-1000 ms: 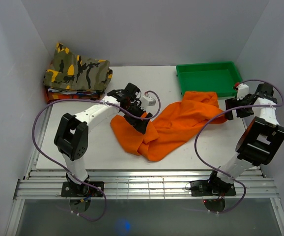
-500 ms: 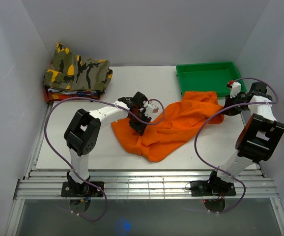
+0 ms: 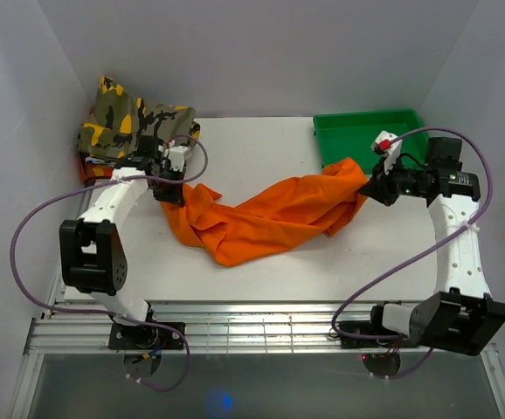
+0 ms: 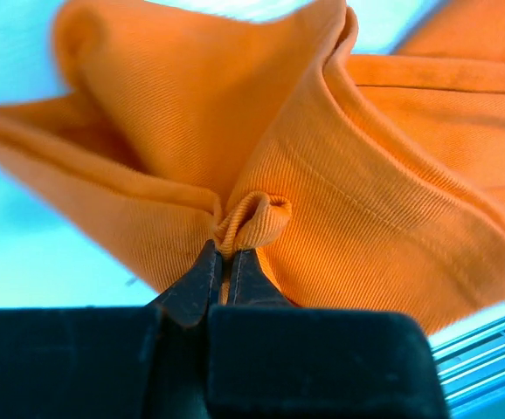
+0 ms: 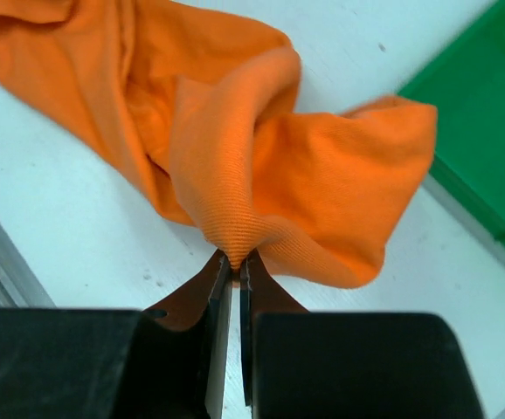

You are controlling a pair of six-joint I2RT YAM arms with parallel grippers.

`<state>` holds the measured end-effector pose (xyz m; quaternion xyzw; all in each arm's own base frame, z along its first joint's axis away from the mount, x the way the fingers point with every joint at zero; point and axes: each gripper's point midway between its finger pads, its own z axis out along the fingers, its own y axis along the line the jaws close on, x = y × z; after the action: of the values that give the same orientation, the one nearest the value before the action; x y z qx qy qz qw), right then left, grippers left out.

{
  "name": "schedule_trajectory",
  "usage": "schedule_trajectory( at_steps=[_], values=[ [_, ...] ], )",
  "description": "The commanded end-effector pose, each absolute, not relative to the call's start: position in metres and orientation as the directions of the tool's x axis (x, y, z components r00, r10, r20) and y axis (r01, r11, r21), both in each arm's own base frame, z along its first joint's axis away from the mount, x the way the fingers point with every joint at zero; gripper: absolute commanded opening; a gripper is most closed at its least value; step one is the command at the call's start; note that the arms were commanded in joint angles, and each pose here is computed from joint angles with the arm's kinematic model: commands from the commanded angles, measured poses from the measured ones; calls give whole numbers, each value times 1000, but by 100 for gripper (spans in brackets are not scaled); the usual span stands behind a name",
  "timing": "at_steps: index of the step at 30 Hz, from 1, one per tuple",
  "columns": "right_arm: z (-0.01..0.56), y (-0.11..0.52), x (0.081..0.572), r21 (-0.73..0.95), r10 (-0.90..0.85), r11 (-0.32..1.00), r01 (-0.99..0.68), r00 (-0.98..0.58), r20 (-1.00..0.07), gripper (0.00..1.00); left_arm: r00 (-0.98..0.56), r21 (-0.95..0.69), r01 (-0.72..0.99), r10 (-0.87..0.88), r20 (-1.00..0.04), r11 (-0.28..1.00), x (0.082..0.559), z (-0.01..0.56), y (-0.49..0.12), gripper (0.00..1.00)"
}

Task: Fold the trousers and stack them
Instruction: Flatten the trousers out

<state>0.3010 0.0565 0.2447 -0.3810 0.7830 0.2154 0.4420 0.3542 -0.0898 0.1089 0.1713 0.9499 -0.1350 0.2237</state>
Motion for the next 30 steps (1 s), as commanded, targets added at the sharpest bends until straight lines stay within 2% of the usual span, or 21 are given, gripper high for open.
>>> schedule_trajectory(
  at_steps=[1, 6, 11, 13, 14, 15, 16, 18, 19, 20, 23, 30],
  values=[
    [258, 103, 271, -11, -422, 504, -864, -235, -876, 8, -817, -146, 374, 252, -518, 916, 338, 134, -59, 0],
    [223, 145, 252, -63, -558, 387, -920, -179, -810, 8, -838, -148, 181, 74, -540, 972, 333, 138, 11, 0],
    [201, 190, 245, -75, -614, 283, -956, -121, -780, 8, -817, -251, 20, -129, -562, 968, 331, 143, 55, 0],
    [183, 212, 240, -65, -660, 208, -976, -92, -745, 8, -834, -301, 55, -122, -538, 952, 328, 140, 50, 0],
    [179, 219, 240, -62, -668, 191, -980, -83, -739, 8, -828, -394, 139, -112, -550, 909, 328, 148, 31, 1],
    [171, 230, 237, -47, -680, 160, -986, -75, -730, 8, -819, -422, 204, -82, -568, 883, 331, 159, 22, 11],
    [169, 235, 238, -45, -679, 152, -987, -71, -731, 8, -839, -459, 228, -66, -541, 858, 324, 162, 12, 32],
    [166, 247, 243, -25, -668, 151, -988, -83, -740, 8, -825, -408, 318, 37, -564, 856, 329, 169, 2, 51],
    [165, 249, 244, -12, -667, 155, -988, -95, -739, 8, -814, -371, 348, 82, -574, 861, 329, 171, 0, 56],
    [165, 250, 244, 9, -663, 170, -985, -121, -739, 8, -785, -319, 425, 170, -596, 847, 329, 172, -11, 73],
    [164, 248, 250, 10, -663, 213, -977, -152, -733, 8, -725, -177, 539, 347, -594, 823, 320, 168, -41, 84],
    [159, 213, 264, 28, -638, 353, -935, -262, -724, 8, -771, -83, 557, 477, -422, 826, 304, 104, -78, 86]
  ],
)
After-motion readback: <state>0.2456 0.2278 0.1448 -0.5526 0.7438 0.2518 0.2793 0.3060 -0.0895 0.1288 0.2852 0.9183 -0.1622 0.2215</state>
